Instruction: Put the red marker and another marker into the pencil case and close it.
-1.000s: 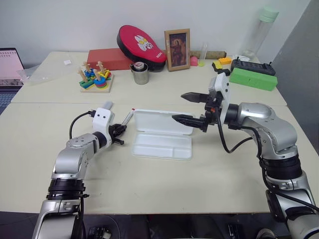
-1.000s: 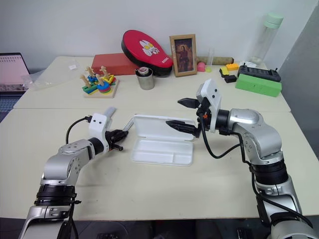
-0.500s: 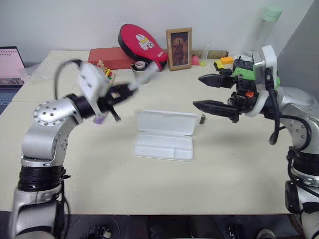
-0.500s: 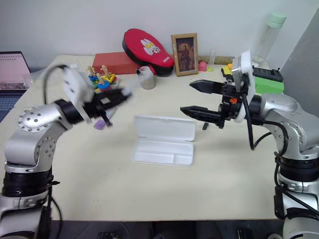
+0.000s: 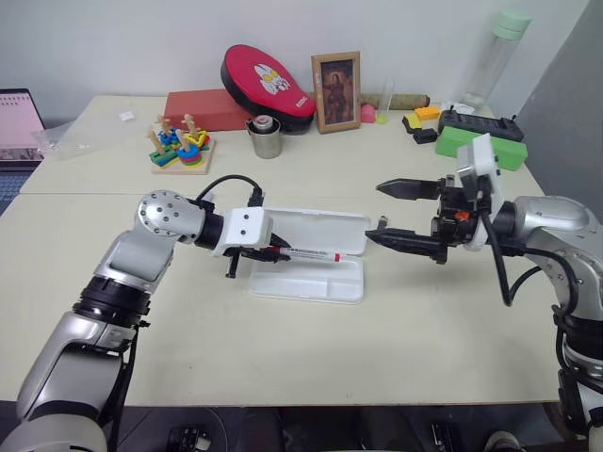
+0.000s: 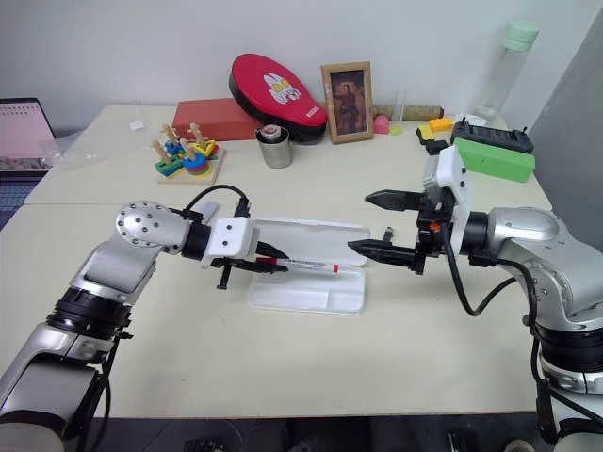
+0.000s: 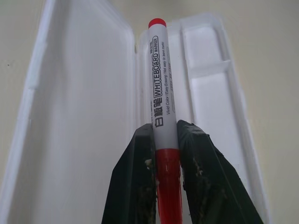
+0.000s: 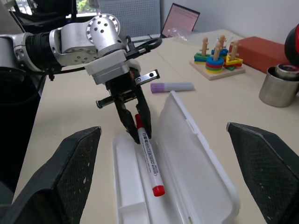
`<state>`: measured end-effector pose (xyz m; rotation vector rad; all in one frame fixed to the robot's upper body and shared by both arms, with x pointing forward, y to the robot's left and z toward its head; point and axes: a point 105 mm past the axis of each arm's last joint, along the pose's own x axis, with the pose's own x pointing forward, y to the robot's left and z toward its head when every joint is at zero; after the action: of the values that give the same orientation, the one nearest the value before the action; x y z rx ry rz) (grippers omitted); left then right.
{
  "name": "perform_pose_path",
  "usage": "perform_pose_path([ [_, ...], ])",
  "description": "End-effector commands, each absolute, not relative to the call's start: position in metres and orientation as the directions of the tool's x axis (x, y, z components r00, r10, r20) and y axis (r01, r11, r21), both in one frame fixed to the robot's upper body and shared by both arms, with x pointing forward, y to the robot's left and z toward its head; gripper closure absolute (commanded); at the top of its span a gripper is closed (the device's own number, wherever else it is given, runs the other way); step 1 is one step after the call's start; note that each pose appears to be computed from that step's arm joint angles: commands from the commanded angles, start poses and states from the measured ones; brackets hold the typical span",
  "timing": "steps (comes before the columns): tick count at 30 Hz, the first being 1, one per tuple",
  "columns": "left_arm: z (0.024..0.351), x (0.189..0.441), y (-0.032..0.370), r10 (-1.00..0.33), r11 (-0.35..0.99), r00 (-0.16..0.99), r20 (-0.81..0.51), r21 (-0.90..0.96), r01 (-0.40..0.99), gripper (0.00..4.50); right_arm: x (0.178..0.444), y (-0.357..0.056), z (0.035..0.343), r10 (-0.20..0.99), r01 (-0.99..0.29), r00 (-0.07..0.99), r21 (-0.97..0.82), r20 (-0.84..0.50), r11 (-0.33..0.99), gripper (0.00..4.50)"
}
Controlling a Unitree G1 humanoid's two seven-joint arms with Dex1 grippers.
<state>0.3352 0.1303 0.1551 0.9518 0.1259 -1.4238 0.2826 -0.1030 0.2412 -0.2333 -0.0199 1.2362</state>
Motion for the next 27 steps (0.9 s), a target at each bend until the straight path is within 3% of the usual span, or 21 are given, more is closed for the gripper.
perform_pose_path([
  [1,0.159,0.341,0.129,-0.774,-0.16,0.203,-0.6,0.495,0.854,4.06,0.276,-0.103,0.244,0.93,-0.921,0.347,-0.229,-0.118,0.315,0.0],
  [3,0.154,0.343,0.129,-0.765,-0.157,0.197,-0.613,0.475,0.866,4.06,0.275,-0.103,0.24,0.924,-0.919,0.358,-0.226,-0.132,0.324,0.0],
  [5,0.151,0.345,0.13,-0.76,-0.151,0.2,-0.618,0.467,0.871,3.36,0.275,-0.104,0.239,0.922,-0.917,0.364,-0.225,-0.135,0.329,0.0],
  [6,0.151,0.345,0.129,-0.763,-0.148,0.197,-0.615,0.463,0.874,3.33,0.275,-0.104,0.238,0.921,-0.916,0.365,-0.225,-0.135,0.331,0.0],
  [13,0.156,0.342,0.123,-0.798,-0.115,0.19,-0.573,0.453,0.884,1.96,0.275,-0.103,0.237,0.92,-0.917,0.366,-0.222,-0.137,0.332,0.0],
  [15,0.172,0.339,0.119,-0.839,-0.055,0.208,-0.502,0.46,0.886,1.6,0.275,-0.102,0.237,0.923,-0.918,0.36,-0.225,-0.136,0.326,0.0],
  [20,0.24,0.338,0.127,-0.904,0.252,0.379,-0.199,0.469,0.847,0.71,0.276,-0.096,0.255,0.936,-0.912,0.348,-0.247,-0.046,0.327,0.0],
  [23,0.264,0.356,0.168,-0.782,0.546,0.622,-0.048,0.429,0.719,0.05,0.29,-0.084,0.276,0.925,-0.888,0.37,-0.26,0.082,0.378,0.0],
  [27,0.277,0.37,0.227,-0.55,0.799,0.832,0.07,0.334,0.5,0.01,0.305,-0.061,0.284,0.925,-0.891,0.354,-0.252,0.136,0.378,0.0],
])
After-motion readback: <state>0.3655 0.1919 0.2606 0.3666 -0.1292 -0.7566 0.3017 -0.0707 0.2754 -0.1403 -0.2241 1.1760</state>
